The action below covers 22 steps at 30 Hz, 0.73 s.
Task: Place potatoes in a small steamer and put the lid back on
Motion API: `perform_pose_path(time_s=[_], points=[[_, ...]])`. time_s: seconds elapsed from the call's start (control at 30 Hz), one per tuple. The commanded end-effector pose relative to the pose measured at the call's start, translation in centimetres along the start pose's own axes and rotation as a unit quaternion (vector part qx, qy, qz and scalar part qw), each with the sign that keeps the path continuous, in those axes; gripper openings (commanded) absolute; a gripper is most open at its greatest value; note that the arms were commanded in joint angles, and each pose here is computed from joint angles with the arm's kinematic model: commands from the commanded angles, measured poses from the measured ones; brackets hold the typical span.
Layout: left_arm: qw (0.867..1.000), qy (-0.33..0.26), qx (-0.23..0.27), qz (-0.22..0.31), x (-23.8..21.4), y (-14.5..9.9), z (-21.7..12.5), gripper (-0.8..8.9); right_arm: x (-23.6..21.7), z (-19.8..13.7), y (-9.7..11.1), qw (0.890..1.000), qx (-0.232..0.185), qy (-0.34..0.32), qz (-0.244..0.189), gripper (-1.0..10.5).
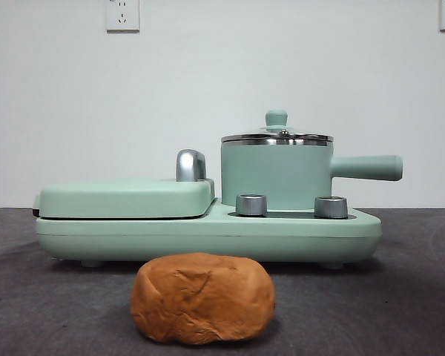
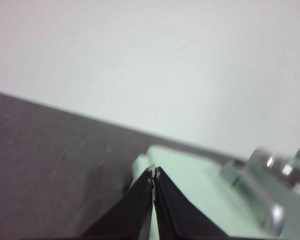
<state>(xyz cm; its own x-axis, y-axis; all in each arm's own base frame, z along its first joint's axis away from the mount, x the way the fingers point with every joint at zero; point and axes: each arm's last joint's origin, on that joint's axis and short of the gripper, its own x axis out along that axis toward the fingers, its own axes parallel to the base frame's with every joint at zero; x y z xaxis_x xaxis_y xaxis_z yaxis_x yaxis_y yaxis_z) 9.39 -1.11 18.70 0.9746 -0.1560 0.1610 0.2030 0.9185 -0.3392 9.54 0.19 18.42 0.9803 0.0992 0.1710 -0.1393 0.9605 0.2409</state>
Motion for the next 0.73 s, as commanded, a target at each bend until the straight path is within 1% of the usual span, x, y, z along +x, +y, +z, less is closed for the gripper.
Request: perform_pose_path(time_s=[0.03,0.13,0.2,0.27,0.33,0.4,0.5,0.63,0.73], points=[[0.999,-0.033,-0.021,-0.015,0.0,-0.1,0.2,0.05,0.0,0.7,0.3,0.998,0.046,-0.031,0.033,0.2],[0.997,-0.071,-0.018,-0.03,-0.1,-0.5,1.2,0.06,-0.2,1.9,0.8,0.995,0.039,-0.064,0.06,0.2],[0.994,-0.097,-0.017,-0.04,-0.2,-0.8,2.1,0.06,-0.4,3.3,1.2,0.994,0.036,-0.082,0.069,0.1],[0.993,-0.109,-0.027,-0.047,-0.4,-1.2,3.2,0.07,-0.7,4.8,1.6,0.992,0.034,-0.095,0.074,0.1],[0.992,-0.108,-0.04,-0.048,-0.6,-1.7,4.4,0.08,-0.9,6.6,2.2,0.992,0.033,-0.098,0.074,0.1],[0.994,-0.093,-0.044,-0.042,-0.8,-2.3,5.8,0.08,-1.1,8.3,2.6,0.994,0.036,-0.082,0.069,0.1],[0.998,-0.048,-0.045,-0.022,-1.0,-3.1,8.2,0.09,-1.0,10.8,3.4,0.997,0.04,-0.039,0.06,0.1],[0.999,0.008,-0.039,0.002,-0.8,-4.1,10.8,0.09,-0.2,13.3,4.1,0.996,0.039,0.018,0.075,0.1],[0.998,0.056,-0.027,0.011,-0.2,-4.7,12.3,0.09,1.0,14.3,4.5,0.991,0.049,0.078,0.095,0.1]])
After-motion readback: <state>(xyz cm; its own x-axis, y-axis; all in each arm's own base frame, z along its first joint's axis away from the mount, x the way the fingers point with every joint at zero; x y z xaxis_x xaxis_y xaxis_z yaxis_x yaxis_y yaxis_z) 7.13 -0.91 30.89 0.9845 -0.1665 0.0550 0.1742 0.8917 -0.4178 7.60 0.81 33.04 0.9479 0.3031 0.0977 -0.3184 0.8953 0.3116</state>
